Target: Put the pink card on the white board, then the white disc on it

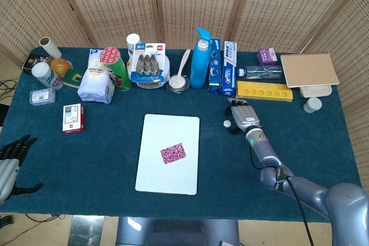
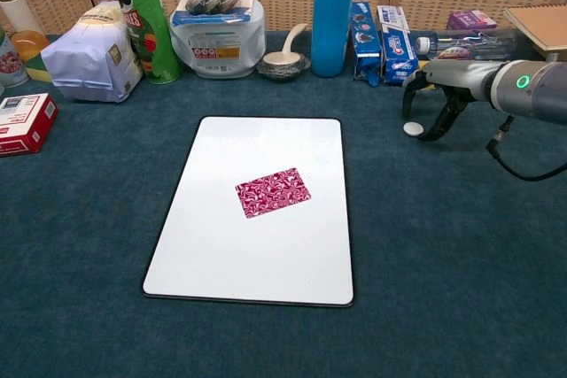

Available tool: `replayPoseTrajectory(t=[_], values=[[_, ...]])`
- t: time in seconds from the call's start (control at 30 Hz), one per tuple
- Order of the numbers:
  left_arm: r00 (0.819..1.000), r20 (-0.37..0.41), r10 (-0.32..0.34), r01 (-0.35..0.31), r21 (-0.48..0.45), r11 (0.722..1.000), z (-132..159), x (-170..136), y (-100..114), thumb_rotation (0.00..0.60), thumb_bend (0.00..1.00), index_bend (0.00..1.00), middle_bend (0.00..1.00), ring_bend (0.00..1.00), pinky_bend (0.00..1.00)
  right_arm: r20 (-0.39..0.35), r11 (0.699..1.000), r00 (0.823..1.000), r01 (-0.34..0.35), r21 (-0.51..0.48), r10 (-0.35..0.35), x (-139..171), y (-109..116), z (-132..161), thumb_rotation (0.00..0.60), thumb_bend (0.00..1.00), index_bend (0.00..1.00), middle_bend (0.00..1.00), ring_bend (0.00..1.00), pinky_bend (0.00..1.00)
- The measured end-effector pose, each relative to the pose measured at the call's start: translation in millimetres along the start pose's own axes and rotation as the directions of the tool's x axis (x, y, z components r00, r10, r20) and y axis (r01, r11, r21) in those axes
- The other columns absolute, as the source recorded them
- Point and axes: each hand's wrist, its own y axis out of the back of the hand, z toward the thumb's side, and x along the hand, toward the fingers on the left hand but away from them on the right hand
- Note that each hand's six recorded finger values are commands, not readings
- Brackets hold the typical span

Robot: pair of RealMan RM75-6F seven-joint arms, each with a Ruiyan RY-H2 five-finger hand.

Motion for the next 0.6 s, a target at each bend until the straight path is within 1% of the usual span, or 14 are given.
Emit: replayPoseTrajectory(t=[0.3,0.6], values=[[1.000,-0.002,0.001,-0.001,-0.003,1.000,-0.9,0.1,0.8,0.600,0.08,0.00,0.00,0.00,0.05,-0.013,1.000,1.000,-0.006,0.000,0.006,-1.0,-5.0,4.5,0.600,0.34,0.37,0.08,0.08,0.07],[1.000,-0.001,-0.001,0.001,-0.002,1.000,-1.0,0.0,0.5,0.600,0.08,0.00,0.00,0.00,0.05,0.003,1.000,1.000,-0.005,-0.006,0.005,-3.0,-4.7,-2.4,0.600,0.36,0.40,0.08,0.08,0.07]])
